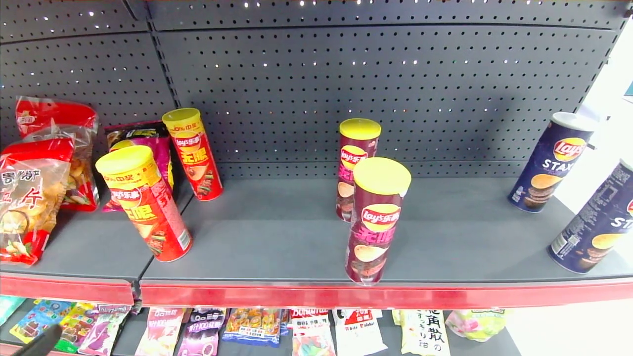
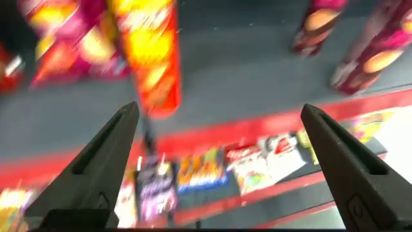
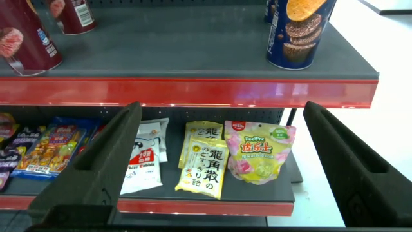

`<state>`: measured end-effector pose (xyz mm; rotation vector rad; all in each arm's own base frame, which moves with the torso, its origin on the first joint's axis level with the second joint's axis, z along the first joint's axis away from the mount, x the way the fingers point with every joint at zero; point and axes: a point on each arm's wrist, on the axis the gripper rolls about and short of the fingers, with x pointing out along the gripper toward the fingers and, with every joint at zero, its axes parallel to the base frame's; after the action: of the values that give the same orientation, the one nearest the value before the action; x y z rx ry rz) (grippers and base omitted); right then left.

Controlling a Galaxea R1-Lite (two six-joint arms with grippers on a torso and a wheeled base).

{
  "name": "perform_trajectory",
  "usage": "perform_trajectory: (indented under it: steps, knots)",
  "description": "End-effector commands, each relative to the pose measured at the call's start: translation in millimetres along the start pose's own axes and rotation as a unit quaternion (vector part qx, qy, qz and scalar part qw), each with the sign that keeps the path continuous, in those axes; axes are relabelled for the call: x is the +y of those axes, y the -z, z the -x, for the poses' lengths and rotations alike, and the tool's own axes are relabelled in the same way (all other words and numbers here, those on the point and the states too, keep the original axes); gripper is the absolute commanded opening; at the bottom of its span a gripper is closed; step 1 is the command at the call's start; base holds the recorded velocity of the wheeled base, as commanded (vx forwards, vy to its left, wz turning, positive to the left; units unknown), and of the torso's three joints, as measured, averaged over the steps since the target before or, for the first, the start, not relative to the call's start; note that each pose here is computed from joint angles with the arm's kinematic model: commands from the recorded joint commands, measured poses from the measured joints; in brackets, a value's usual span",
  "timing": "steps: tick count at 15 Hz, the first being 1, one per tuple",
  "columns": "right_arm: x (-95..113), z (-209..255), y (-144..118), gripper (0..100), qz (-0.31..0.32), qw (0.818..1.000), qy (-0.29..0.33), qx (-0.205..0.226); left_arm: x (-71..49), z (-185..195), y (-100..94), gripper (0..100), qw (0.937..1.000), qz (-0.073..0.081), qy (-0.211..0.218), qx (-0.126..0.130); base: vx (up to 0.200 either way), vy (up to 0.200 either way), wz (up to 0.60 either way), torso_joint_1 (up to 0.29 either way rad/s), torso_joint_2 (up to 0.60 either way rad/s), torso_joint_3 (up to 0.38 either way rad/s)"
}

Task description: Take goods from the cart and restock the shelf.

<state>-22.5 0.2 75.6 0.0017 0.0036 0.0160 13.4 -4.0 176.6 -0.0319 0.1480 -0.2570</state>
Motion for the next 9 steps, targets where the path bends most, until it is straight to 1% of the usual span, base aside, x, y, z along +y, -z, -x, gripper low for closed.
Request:
perform_trajectory:
  steps: [1, 2, 3, 4, 5, 6, 7, 8, 9]
  knots:
    - [0.0, 0.0, 0.0, 100, 0.000, 1.000, 0.000, 0.000, -0.1, 41.7, 41.5, 100, 0.9983, 0.001, -0.046, -0.036, 0.000, 0.000, 0.00, 0.000, 0.00, 0.000]
    - [0.0, 0.0, 0.0, 100, 0.000, 1.000, 0.000, 0.000, 1.3, 41.7, 58.3, 100, 0.9968, -0.009, -0.072, -0.032, 0.000, 0.000, 0.00, 0.000, 0.00, 0.000]
    - [0.0, 0.0, 0.0, 100, 0.000, 1.000, 0.000, 0.000, 4.5, 36.2, 71.7, 100, 0.9921, -0.009, -0.124, -0.015, 0.000, 0.000, 0.00, 0.000, 0.00, 0.000]
    - [0.0, 0.0, 0.0, 100, -0.001, 1.000, 0.000, 0.000, 5.5, 35.4, 72.1, 100, 0.9891, -0.006, -0.146, -0.018, 0.000, 0.000, 0.00, 0.000, 0.00, 0.000]
    - [0.0, 0.0, 0.0, 100, 0.000, 1.000, -0.001, 0.000, 6.9, 32.8, 76.9, 100, 0.9857, -0.003, -0.168, -0.016, 0.000, 0.000, 0.00, 0.000, 0.00, 0.000]
    - [0.1, 0.0, 0.0, 100, 0.000, 1.000, 0.000, 0.000, 8.0, 27.9, 88.1, 100, 0.9852, 0.002, -0.172, 0.003, 0.000, 0.000, 0.00, 0.000, 0.00, 0.000]
    - [0.0, 0.0, 0.0, 100, 0.000, 1.000, -0.001, 0.000, 8.5, 25.0, 93.7, 100, 0.9847, 0.005, -0.174, 0.007, 0.000, 0.000, 0.00, 0.000, 0.00, 0.000]
    - [0.0, 0.0, 0.0, 100, 0.000, 1.000, -0.001, 0.000, 8.3, 23.3, 92.0, 100, 0.9861, 0.006, -0.166, -0.013, 0.000, 0.000, 0.00, 0.000, 0.00, 0.000]
    - [0.0, 0.0, 0.0, 100, 0.001, 1.000, -0.001, 0.000, 8.4, 22.0, 93.6, 100, 0.9865, 0.006, -0.163, -0.016, 0.000, 0.000, 0.00, 0.000, 0.00, 0.000]
